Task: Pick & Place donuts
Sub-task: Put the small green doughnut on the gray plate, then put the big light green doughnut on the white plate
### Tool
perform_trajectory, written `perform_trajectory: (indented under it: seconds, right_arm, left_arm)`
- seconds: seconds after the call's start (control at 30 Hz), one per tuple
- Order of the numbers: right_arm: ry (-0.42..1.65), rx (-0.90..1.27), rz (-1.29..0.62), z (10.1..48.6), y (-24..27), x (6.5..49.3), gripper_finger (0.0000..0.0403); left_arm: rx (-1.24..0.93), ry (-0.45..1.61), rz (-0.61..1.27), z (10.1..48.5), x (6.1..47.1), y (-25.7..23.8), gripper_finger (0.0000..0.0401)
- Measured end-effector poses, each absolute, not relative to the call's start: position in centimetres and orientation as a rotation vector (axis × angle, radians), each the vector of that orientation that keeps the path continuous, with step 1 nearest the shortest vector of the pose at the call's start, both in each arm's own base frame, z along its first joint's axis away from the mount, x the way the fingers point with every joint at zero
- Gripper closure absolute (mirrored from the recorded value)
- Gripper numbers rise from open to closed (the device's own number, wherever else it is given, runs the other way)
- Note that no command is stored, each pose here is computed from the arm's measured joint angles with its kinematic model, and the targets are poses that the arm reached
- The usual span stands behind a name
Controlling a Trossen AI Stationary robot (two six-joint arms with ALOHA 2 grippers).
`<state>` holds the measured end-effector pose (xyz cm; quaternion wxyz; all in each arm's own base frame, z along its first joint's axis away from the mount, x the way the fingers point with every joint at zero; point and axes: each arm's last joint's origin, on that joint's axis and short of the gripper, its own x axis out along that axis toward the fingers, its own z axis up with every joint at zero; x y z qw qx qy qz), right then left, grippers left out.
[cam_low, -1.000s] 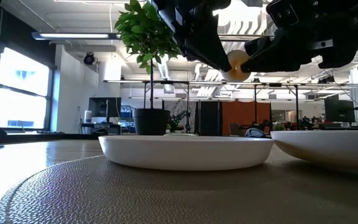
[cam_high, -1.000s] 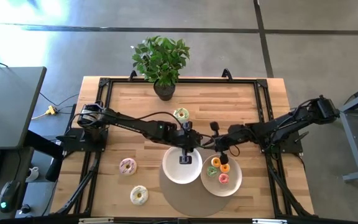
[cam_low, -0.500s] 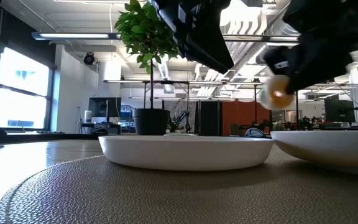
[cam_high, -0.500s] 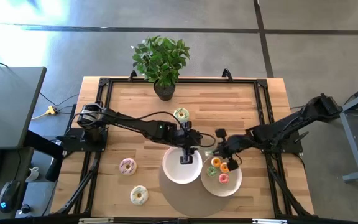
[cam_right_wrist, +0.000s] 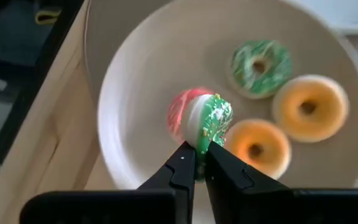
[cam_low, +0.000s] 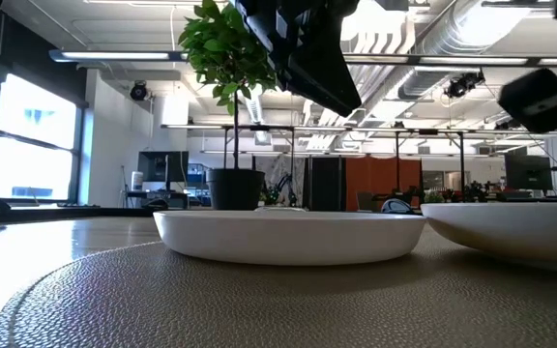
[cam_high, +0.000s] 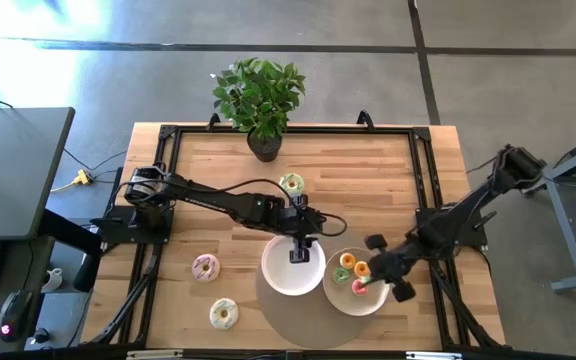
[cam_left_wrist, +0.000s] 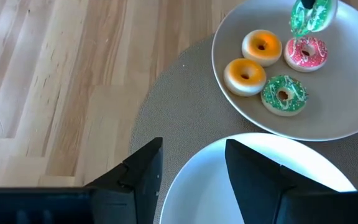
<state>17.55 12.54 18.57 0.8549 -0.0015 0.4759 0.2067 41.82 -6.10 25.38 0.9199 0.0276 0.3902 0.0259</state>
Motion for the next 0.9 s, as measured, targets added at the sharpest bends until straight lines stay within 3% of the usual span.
perform_trajectory:
  seconds: [0.33,0.57,0.9]
  right_arm:
    - [0.877,-0.025,0.492,17.1,13.8,16.5,0.0358]
    - [0.801,0.022,0.535,17.7,14.3,17.0,0.0313]
    - [0.689,-0.118,0.499,18.1,14.2,17.4,0.0252]
  left_arm:
    - [0.109,0.817,0.033,25.3,41.7,-6.1,0.0229]
    - [0.122,0.815,0.062,25.3,41.7,-6.0,0.0229]
    - [0.117,0.814,0.067,25.3,41.7,-6.0,0.0229]
